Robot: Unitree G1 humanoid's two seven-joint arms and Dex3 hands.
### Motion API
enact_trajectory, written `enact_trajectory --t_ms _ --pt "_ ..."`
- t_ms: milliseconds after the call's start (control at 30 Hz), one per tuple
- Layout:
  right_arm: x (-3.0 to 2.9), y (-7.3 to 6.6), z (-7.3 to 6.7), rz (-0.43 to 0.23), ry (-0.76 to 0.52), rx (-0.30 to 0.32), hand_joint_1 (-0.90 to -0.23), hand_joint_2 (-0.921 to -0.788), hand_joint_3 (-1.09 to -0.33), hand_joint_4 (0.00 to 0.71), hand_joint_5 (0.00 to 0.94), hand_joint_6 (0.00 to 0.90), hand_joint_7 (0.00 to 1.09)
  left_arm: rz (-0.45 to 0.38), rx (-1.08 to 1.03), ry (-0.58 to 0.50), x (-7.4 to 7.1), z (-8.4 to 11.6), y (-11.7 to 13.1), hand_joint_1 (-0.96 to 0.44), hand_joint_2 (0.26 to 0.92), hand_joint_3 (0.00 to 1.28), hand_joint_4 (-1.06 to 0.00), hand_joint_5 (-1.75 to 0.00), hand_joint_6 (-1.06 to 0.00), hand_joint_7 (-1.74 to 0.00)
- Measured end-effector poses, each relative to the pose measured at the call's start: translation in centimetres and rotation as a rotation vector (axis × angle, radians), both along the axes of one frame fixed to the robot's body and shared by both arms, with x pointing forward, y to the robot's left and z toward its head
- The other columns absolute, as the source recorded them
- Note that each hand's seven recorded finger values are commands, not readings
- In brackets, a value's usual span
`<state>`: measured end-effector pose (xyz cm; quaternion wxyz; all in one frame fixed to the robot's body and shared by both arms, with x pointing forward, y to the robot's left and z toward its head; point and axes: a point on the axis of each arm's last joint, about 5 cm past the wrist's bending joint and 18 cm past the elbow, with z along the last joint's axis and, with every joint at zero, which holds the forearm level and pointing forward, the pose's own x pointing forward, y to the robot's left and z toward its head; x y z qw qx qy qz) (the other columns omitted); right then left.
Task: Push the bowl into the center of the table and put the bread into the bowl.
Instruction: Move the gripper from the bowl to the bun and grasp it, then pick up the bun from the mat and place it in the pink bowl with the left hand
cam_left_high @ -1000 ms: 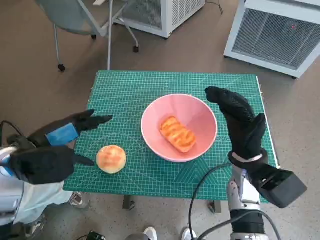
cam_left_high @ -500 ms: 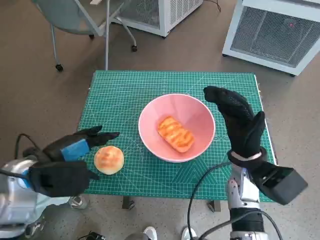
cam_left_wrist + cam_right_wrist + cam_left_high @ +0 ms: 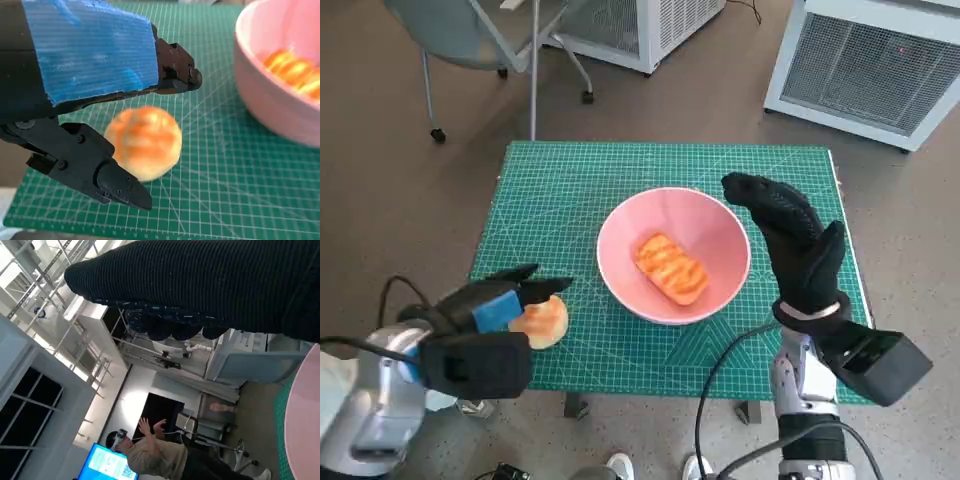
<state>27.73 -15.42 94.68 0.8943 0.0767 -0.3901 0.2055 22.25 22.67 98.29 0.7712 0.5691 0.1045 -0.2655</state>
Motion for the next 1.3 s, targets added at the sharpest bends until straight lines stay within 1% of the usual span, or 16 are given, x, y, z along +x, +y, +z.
enact_trajectory --t_ms 200,333,400,433,467,533,567,600,633,667,700,767,900,1033,1167,1300 --pt "0.00 0.0 0.0 0.001 0.002 0.000 -0.631 -0.921 -0.693 0.149 0.000 -0.001 0.44 0.030 0.016 0.012 0.5 -1.2 -0.3 -0.11 0.725 0.01 -0.19 -0.02 -0.34 -0.02" --pt "-0.01 0.0 0.0 0.001 0.001 0.000 -0.632 -0.921 -0.693 0.149 0.000 -0.001 0.44 0.054 0.028 0.012 0.8 -1.7 -0.4 -0.05 0.745 0.02 -0.28 -0.04 -0.42 -0.04" --pt "-0.01 0.0 0.0 0.001 0.000 0.000 -0.634 -0.921 -0.693 0.150 0.000 -0.001 0.44 0.070 0.036 0.008 1.0 -2.0 -0.4 0.01 0.761 0.03 -0.38 -0.05 -0.51 -0.06" --pt "-0.02 0.0 0.1 0.001 -0.001 0.000 -0.635 -0.921 -0.693 0.150 0.000 -0.001 0.44 0.079 0.041 0.005 1.1 -2.1 -0.5 0.03 0.763 0.04 -0.41 -0.05 -0.53 -0.06" --pt "-0.02 0.0 0.1 0.002 0.000 -0.001 -0.636 -0.921 -0.693 0.150 0.000 -0.001 0.44 0.087 0.052 0.000 1.2 -2.3 -0.5 0.05 0.773 0.05 -0.50 -0.07 -0.59 -0.08" --pt "-0.03 0.0 0.1 0.002 -0.002 -0.001 -0.637 -0.921 -0.692 0.150 0.000 -0.001 0.44 0.102 0.070 -0.015 1.3 -2.6 -0.6 0.07 0.769 0.09 -0.63 -0.07 -0.67 -0.10" --pt "-0.03 0.0 0.1 0.002 -0.003 -0.001 -0.637 -0.921 -0.692 0.150 0.000 -0.001 0.44 0.108 0.079 -0.023 1.4 -2.7 -0.6 0.08 0.761 0.13 -0.72 -0.08 -0.72 -0.12" --pt "-0.04 0.0 0.2 0.002 -0.004 -0.001 -0.637 -0.921 -0.692 0.150 0.000 -0.001 0.44 0.113 0.087 -0.032 1.4 -2.8 -0.6 0.07 0.788 0.12 -0.74 -0.28 -0.71 -0.31" --pt "-0.04 0.0 0.2 0.003 -0.005 -0.001 -0.638 -0.921 -0.692 0.150 0.000 -0.001 0.44 0.115 0.094 -0.047 1.4 -2.9 -0.7 0.04 0.836 0.10 -0.73 -0.59 -0.66 -0.62" --pt "-0.05 0.0 0.2 0.002 -0.007 -0.001 -0.639 -0.921 -0.692 0.149 0.000 -0.001 0.44 0.113 0.098 -0.064 1.4 -2.9 -0.7 0.03 0.859 0.09 -0.74 -0.78 -0.66 -0.80" --pt "-0.06 0.0 0.2 0.002 -0.008 -0.001 -0.640 -0.921 -0.692 0.149 0.000 -0.001 0.44 0.110 0.101 -0.082 1.4 -2.9 -0.7 0.02 0.874 0.08 -0.75 -0.91 -0.66 -0.91" --pt "-0.08 0.0 0.3 0.003 -0.008 -0.001 -0.640 -0.921 -0.692 0.149 0.000 -0.001 0.44 0.097 0.101 -0.114 1.4 -2.8 -0.7 0.01 0.884 0.07 -0.76 -1.01 -0.67 -0.99" --pt "-0.12 -0.1 0.3 0.003 -0.007 -0.001 -0.638 -0.921 -0.692 0.148 0.000 -0.001 0.44 0.071 0.073 -0.136 1.2 -2.6 -0.6 0.00 0.893 0.06 -0.76 -1.10 -0.69 -1.06" --pt "-0.14 -0.1 0.3 0.003 -0.007 -0.001 -0.637 -0.921 -0.692 0.147 0.000 -0.001 0.44 0.052 0.019 -0.142 1.0 -2.2 -0.4 0.00 0.895 0.06 -0.77 -1.08 -0.68 -1.11" --pt "-0.14 -0.1 0.3 0.003 -0.005 -0.001 -0.635 -0.921 -0.691 0.147 0.000 -0.001 0.44 0.040 -0.039 -0.171 1.0 -1.3 -0.2 0.00 0.904 0.05 -0.76 -1.08 -0.66 -1.14" --pt "-0.13 -0.1 0.2 0.002 -0.002 -0.001 -0.629 -0.921 -0.690 0.148 0.001 -0.001 0.44 0.024 -0.106 -0.234 0.9 0.0 0.1 0.00 0.916 0.05 -0.74 -1.09 -0.63 -1.19"
